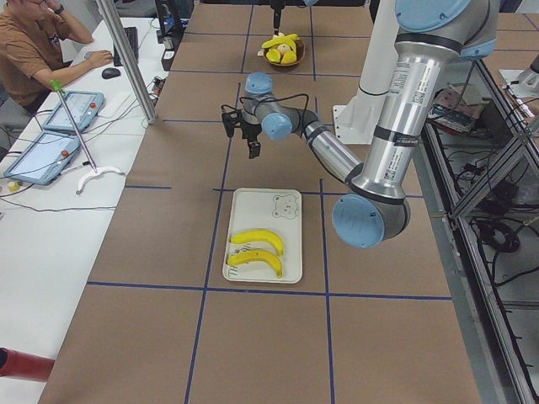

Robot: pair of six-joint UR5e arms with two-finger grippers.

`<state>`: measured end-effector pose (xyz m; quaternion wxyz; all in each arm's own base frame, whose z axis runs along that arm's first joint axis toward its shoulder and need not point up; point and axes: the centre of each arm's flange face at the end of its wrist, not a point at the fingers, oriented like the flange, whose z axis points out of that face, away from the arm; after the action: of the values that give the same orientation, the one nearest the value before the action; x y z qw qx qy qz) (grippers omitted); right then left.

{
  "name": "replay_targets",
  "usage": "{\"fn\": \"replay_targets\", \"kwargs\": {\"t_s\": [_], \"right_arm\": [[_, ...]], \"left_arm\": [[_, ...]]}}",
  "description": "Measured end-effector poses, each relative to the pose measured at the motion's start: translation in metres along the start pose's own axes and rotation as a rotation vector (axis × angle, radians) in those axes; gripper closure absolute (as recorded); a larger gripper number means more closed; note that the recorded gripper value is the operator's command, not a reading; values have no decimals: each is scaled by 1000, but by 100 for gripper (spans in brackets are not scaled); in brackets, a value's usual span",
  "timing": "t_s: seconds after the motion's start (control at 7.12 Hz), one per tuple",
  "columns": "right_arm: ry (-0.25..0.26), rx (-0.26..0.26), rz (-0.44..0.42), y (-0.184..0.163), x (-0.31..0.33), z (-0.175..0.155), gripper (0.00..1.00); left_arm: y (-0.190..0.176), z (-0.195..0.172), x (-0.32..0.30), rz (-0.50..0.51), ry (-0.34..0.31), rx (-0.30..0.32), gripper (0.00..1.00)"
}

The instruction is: Transfer all bananas from basket to plate

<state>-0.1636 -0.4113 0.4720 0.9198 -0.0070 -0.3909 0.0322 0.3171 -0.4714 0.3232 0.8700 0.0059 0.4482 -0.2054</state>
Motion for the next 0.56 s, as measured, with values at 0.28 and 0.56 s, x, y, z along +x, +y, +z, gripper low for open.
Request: {"fn": "replay_targets", "kwargs": {"t_s": [0.28,0.56], "right_arm": [[21,-29,13,-6,18,19,0],[38,-57,5,-9,31,35,1]], "left_arm": [[2,1,2,2,1,2,1],[3,-1,5,6,7,3,1]]}}
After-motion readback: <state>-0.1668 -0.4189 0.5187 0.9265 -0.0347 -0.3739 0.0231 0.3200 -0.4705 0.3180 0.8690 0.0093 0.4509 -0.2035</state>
